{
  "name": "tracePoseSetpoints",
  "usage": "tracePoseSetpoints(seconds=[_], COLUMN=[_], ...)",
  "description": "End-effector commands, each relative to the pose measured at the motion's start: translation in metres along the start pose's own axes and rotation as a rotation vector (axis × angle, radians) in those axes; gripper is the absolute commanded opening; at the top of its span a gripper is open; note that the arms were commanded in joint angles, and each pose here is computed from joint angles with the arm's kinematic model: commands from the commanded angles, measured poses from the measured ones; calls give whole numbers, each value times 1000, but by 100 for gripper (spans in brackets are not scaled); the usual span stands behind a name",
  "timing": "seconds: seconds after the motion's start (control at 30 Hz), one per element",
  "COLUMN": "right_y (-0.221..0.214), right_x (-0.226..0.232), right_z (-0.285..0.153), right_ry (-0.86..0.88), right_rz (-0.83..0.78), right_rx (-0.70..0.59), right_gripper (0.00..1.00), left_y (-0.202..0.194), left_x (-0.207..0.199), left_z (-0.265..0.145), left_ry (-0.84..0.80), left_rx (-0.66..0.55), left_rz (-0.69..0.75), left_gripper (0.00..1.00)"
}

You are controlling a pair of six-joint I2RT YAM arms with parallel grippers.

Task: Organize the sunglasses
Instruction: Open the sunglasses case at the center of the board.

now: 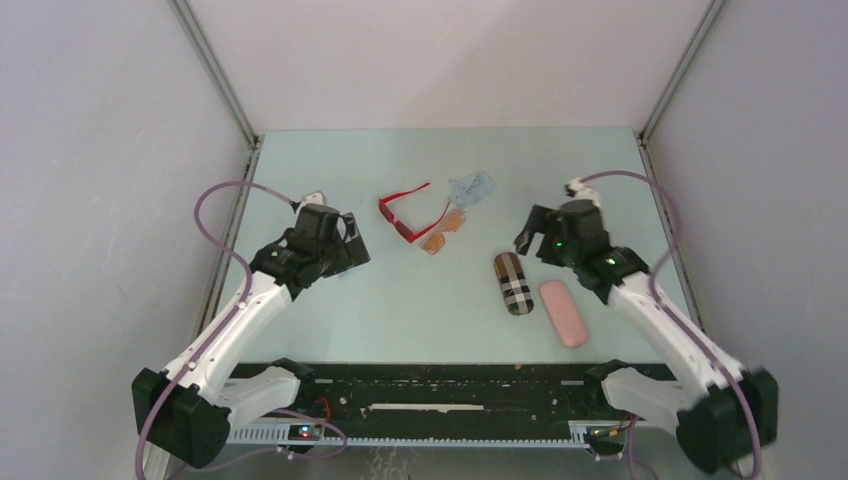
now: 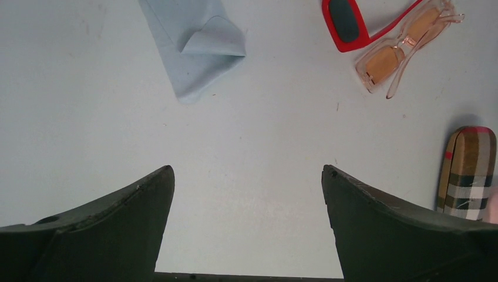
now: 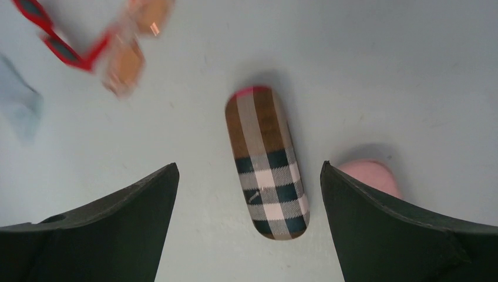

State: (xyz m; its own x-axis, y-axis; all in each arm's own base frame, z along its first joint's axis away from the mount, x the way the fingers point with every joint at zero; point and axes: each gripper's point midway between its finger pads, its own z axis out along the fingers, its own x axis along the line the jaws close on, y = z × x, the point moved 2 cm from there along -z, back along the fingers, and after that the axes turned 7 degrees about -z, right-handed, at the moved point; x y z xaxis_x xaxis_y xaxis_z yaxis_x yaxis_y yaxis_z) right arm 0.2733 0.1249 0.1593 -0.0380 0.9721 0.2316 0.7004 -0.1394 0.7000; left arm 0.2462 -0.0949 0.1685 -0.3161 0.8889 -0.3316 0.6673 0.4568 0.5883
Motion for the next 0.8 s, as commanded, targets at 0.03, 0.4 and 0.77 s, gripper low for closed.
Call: tracePoseSetpoints(seconds=[0.03, 0.4, 0.77], right_y=[-34, -65, -79], right_x=[9, 8, 10], right_z=[23, 59, 74], right_ry=[-51, -62, -33], right_rz=[-163, -271, -275], right_rx=[163, 273, 309], right_gripper=[100, 99, 74], left_y=[13, 26, 23], left_x=[2, -15, -16], left_z=[-11, -33, -35], left_ry=[0, -151, -197], left_rx=[-121, -189, -204], left_rz=[-89, -120, -112], left_gripper=[100, 100, 100])
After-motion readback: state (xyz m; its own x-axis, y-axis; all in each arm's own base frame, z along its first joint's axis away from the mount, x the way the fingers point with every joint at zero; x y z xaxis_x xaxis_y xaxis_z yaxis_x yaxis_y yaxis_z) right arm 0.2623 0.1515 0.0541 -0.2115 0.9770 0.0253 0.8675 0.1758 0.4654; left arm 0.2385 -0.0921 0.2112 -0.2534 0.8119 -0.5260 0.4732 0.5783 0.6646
